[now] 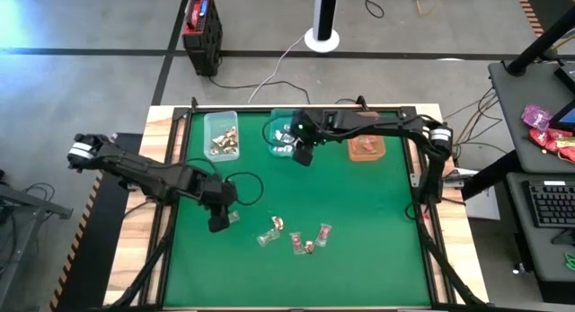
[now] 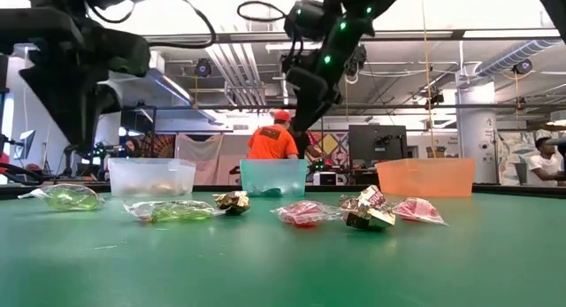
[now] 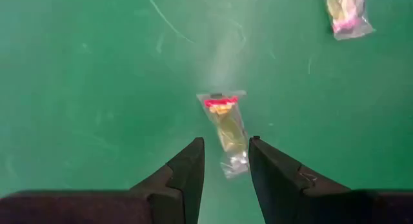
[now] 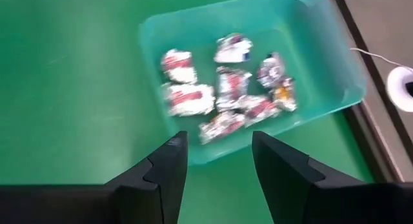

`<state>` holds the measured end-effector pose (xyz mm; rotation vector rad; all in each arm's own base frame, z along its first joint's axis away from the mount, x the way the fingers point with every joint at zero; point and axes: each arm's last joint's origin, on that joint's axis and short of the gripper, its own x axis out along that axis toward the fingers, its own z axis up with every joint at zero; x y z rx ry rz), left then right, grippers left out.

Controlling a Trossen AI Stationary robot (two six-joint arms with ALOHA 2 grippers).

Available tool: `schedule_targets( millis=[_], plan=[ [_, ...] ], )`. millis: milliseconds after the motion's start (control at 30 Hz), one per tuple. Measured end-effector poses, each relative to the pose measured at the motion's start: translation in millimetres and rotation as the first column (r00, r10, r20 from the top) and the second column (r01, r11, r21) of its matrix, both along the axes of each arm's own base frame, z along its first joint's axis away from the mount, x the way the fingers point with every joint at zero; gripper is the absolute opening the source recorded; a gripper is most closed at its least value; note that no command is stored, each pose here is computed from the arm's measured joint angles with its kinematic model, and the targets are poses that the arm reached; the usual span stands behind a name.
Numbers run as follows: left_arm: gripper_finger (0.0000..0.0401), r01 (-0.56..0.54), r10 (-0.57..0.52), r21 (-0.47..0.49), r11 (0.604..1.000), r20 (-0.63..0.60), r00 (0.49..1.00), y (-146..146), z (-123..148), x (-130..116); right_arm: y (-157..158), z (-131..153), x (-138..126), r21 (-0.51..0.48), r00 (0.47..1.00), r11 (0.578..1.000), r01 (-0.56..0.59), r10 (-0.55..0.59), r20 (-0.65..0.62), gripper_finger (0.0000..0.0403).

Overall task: Sort candy by brand, put in halloween buckets
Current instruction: Put the green gummy into the orange bin

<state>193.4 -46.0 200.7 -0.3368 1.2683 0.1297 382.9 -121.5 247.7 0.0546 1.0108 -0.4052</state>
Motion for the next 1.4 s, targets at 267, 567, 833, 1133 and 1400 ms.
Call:
schedule_targets(
  millis=[267, 567, 833, 1133, 1400],
  plan=[
    [0.0105, -0.042, 0.042, 0.008, 0.999, -0.002, 0.999, -14, -10, -3, 39, -2, -7, 0.029, 0.999, 0.998, -0.051, 0.051, -0.014, 0.0167],
    [0.0105, -0.004, 0.001, 0.119, 0.993, 0.024, 1.0, -29, -25, 5, 72, -18, -46, 0.053, 0.996, 0.998, -0.02, 0.015, 0.085, 0.0167],
    [0.0116, 0.013, -0.01, 0.157, 0.987, -0.015, 1.0, -37, -38, 9, 91, -26, -76, 0.03, 0.98, 0.998, 0.047, -0.052, 0.195, 0.0167],
    [0.0122, 0.032, -0.019, 0.164, 0.986, -0.084, 0.996, -39, -52, 12, 99, -31, -82, 0.028, 0.977, 0.998, 0.064, -0.069, 0.202, 0.0167],
    [0.0012, 0.069, -0.051, 0.152, 0.986, -0.114, 0.992, -41, -57, 13, 102, -30, -81, 0.03, 0.976, 0.998, 0.055, -0.06, 0.209, 0.0167]
  ],
)
